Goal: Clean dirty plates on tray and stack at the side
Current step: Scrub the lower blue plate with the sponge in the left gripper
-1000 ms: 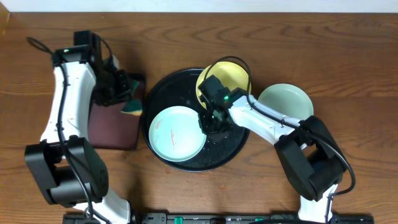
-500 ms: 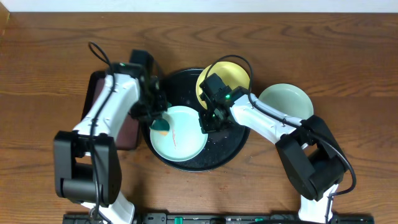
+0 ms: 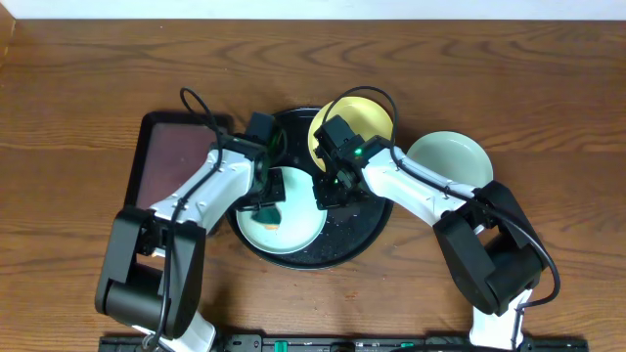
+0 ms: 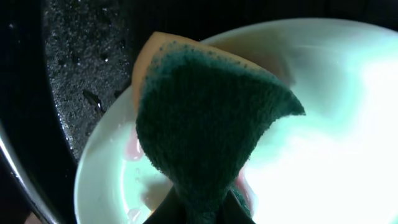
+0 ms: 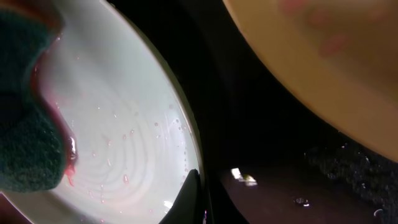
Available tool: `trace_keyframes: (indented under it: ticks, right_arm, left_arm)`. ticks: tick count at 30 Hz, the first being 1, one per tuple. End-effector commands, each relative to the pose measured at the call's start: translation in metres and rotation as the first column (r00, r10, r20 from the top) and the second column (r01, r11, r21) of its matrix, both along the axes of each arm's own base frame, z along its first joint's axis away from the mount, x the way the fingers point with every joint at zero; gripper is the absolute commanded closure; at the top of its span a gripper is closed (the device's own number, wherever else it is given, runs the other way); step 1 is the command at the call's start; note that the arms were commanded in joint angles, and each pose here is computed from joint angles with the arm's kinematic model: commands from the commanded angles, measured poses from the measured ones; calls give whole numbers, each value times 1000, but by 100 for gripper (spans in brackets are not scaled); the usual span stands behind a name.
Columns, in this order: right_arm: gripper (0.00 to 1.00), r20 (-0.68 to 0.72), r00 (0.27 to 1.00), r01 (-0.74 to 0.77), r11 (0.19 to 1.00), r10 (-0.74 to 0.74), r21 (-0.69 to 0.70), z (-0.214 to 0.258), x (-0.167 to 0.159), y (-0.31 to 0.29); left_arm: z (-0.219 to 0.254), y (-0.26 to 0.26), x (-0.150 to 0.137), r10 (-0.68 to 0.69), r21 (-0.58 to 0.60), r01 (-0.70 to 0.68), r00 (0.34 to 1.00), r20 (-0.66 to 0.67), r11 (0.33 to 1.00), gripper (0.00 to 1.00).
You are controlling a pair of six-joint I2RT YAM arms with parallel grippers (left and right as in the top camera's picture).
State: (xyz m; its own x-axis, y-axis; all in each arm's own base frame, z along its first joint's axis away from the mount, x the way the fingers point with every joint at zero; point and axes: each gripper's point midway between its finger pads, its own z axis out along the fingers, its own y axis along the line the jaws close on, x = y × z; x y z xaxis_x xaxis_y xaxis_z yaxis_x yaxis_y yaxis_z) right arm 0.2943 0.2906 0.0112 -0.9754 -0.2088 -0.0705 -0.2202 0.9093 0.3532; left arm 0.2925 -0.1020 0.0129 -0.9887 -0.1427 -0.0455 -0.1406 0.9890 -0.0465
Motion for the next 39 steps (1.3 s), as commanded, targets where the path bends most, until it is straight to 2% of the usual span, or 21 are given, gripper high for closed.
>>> trace_keyframes:
  ticks: [1,4,6,8,10,13,16,18,21,25,27,30,34,36,39]
  right_arm:
    - [99,2,1000,18,1000,-18,7,2,6,0]
    - [99,2,1000,17,1000,-17,6,2,6,-1]
    - [99,1,1000,17,1000,-17,6,2,6,-1]
    - [99,1,1000,17,1000,-17,6,2,6,-1]
    - [99,1,1000,17,1000,-17,6,2,6,-1]
    - [99,1,1000,18,1000,-18,6,2,6,-1]
    - [99,1,1000,18,1000,-18,6,2,6,-1]
    - [99,-2,1000,22,1000,-22,5,2,7,-2]
    - [99,-5,1000,24,1000,-24,10,2,7,-2]
    - [99,-5,1000,23,1000,-23,9,2,7,-2]
    - [99,-6,1000,24,1000,-24,9,2,7,-2]
    - [99,-6,1000,24,1000,-24,9,2,7,-2]
    - [99,-6,1000,24,1000,-24,9,2,7,-2]
    - [99,-6,1000,24,1000,-24,9,2,7,-2]
    - [99,-6,1000,24,1000,-24,9,2,7,-2]
  left_arm:
    - [-9,-25,-25,-55,-117,44,995,-86,992,92]
    - [2,-63,-32,-224,-347,189,972,-65,919,92]
    - [5,-69,-32,-252,-385,214,967,-49,898,92]
    - [3,-67,-28,-249,-366,219,968,-36,905,93]
    - [-1,-56,-21,-206,-294,188,978,-31,937,92]
    - [-10,-21,-10,-49,-84,47,999,-22,995,92]
    - [-10,19,-6,135,133,-137,991,25,982,93]
    - [-8,33,-9,196,205,-201,980,42,958,93]
    - [-8,35,-15,225,217,-225,974,27,950,93]
    - [-9,25,-27,213,176,-203,976,-41,963,92]
    - [-10,11,-34,147,112,-137,985,-94,984,92]
    - [-10,-18,-43,-20,-49,13,988,-151,999,92]
    - [-1,-55,-51,-224,-288,175,964,-145,942,92]
    - [1,-61,-49,-245,-322,193,961,-127,927,93]
    - [-1,-61,-38,-239,-304,204,968,-81,931,92]
